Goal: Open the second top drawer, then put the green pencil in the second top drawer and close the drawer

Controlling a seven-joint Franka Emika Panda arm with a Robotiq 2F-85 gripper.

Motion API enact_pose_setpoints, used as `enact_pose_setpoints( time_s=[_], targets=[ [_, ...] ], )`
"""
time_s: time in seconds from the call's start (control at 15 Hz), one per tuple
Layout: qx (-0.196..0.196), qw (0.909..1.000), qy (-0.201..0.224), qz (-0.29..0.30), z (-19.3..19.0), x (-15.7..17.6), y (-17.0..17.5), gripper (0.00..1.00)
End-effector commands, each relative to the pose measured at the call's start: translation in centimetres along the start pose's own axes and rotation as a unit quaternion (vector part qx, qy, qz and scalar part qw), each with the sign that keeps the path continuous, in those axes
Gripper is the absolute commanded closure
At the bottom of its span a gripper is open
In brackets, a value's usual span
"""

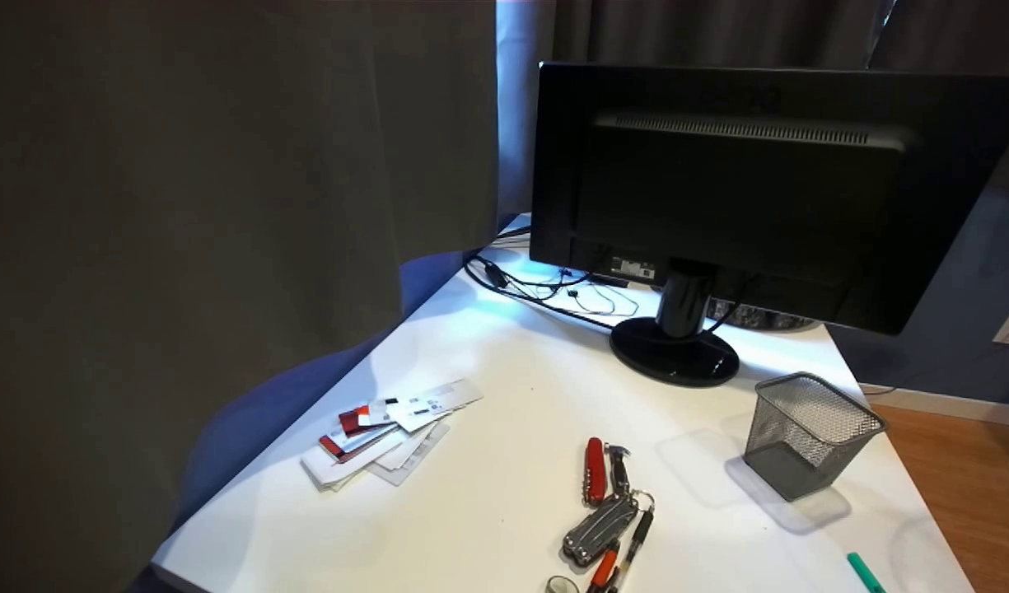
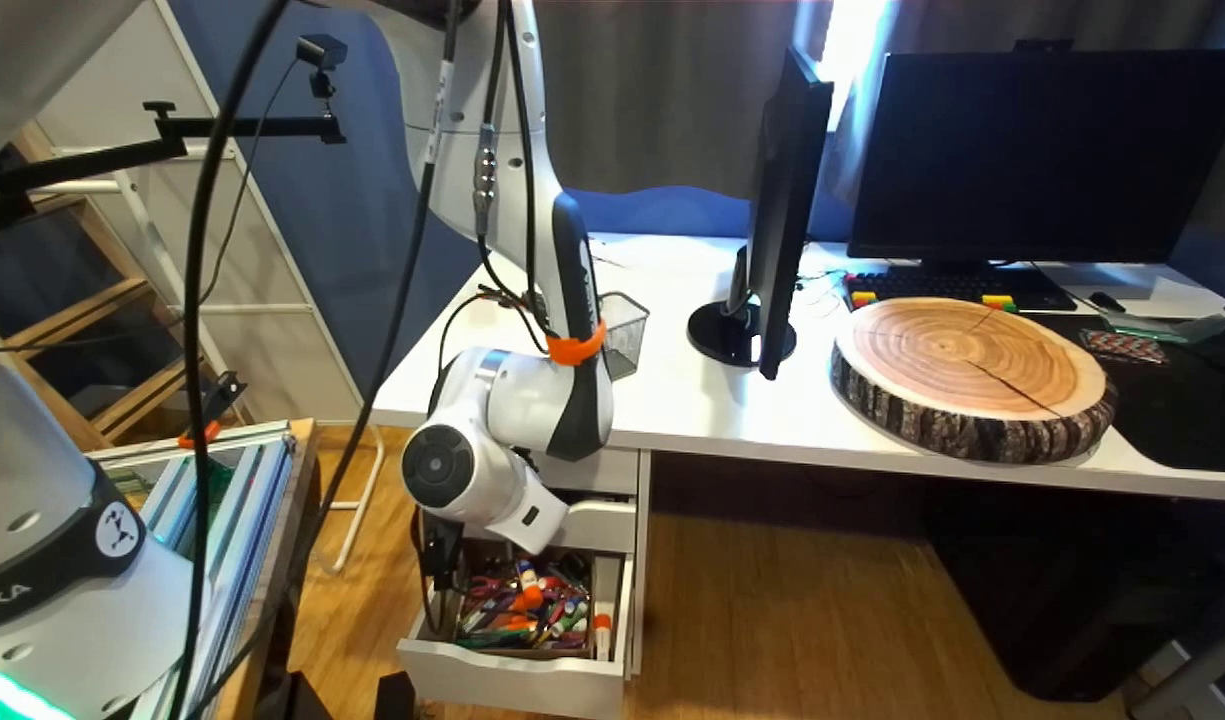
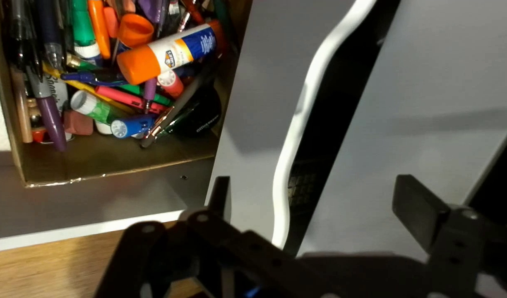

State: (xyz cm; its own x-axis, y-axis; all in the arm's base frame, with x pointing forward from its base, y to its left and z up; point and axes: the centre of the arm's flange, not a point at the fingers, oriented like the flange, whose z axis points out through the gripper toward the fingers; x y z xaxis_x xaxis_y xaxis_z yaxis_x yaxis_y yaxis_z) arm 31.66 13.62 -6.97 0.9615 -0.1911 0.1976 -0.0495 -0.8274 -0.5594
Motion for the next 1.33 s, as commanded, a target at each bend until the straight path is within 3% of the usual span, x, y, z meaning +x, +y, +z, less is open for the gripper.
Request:
enact_pose_setpoints(
  time_s=[0.0,0.27,0.73,1.27],
  targets=[
    [-0.007,0.9998,0.012,0.012,2.3,-0.2,1.2,0.0],
    [-0.001,0.9994,0.014,0.031,3.4,0.2,2.9,0.0],
    [0.029,0.9974,0.0,0.066,5.9,-1.5,2.7,0.0],
    [0.024,0.9965,0.016,0.079,7.7,-0.6,2.6,0.0]
  ],
)
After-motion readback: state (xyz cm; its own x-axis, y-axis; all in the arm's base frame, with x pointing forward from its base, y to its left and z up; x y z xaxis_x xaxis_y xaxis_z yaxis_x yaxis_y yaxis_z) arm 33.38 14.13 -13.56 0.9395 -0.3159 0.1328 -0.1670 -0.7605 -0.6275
